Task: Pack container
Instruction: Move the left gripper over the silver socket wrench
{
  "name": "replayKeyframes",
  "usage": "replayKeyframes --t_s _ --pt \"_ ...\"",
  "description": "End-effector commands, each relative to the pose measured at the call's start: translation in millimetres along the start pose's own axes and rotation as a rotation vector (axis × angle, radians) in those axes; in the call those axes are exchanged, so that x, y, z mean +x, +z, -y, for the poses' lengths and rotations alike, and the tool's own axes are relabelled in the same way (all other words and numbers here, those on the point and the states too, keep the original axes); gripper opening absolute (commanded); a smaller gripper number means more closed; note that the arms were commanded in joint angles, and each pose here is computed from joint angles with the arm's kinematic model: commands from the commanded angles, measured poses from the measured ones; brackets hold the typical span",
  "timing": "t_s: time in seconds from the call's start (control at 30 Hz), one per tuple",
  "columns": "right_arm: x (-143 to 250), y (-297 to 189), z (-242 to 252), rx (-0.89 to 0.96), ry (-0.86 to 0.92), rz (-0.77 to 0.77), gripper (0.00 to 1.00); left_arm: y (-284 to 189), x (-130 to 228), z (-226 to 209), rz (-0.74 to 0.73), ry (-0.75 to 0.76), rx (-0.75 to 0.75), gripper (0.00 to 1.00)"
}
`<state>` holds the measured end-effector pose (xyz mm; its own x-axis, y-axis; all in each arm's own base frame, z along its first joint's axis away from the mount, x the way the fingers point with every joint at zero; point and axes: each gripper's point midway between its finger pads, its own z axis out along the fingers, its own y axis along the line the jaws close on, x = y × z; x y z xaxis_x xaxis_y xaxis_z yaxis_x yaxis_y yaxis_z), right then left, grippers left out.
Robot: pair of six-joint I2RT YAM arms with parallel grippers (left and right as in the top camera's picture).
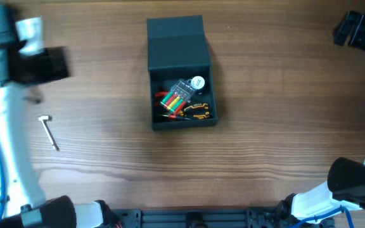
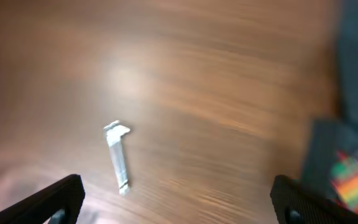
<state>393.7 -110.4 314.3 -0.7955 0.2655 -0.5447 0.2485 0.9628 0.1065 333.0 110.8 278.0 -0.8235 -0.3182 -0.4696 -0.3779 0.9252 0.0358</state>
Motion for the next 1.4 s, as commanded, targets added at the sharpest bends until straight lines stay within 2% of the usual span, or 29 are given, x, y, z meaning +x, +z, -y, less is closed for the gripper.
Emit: replayKeyframes --t_s 0.0,0.27,0.4,0.6,0.73,0.9,1.03,1.13,1.37 --pt "-0.6 -14.0 -4.4 -0.007 -0.023 0.034 1.00 6.7 13.2 -43.6 -0.032 -0.240 -0.061 1.00" --pt "-0.9 -14.0 -4.4 -0.007 -0.023 0.035 1.00 93.4 76.4 -55.6 -0.202 -0.286 -0.080 1.00" --pt "-0.8 -14.0 -4.4 -0.007 -0.022 0.034 1.00 134.1 110.7 -59.5 -0.243 -0.305 -0.088 1.00" --pt "-0.1 -13.9 -4.4 -0.007 -0.022 0.031 1.00 165.7 149.6 -76.8 -0.275 -0.317 -0.101 1.00" --pt "0.0 -13.9 -4.4 -0.007 -0.022 0.031 1.00 170.0 151.5 -92.1 -0.253 -0.354 -0.113 1.00" --pt "0.9 -13.9 -4.4 -0.007 -0.021 0.027 1.00 172.0 144.0 -92.0 -0.224 -0.278 -0.075 1.00" --pt "1.1 -13.9 -4.4 -0.007 -0.022 0.026 1.00 174.6 128.1 -69.9 -0.164 -0.209 0.075 1.00" --pt "1.6 -13.9 -4.4 -0.007 -0.021 0.025 1.00 175.9 118.1 -62.2 -0.121 -0.163 0.131 1.00" --pt "2.1 -13.9 -4.4 -0.007 -0.021 0.023 1.00 194.9 125.7 -64.5 -0.163 -0.167 0.134 1.00"
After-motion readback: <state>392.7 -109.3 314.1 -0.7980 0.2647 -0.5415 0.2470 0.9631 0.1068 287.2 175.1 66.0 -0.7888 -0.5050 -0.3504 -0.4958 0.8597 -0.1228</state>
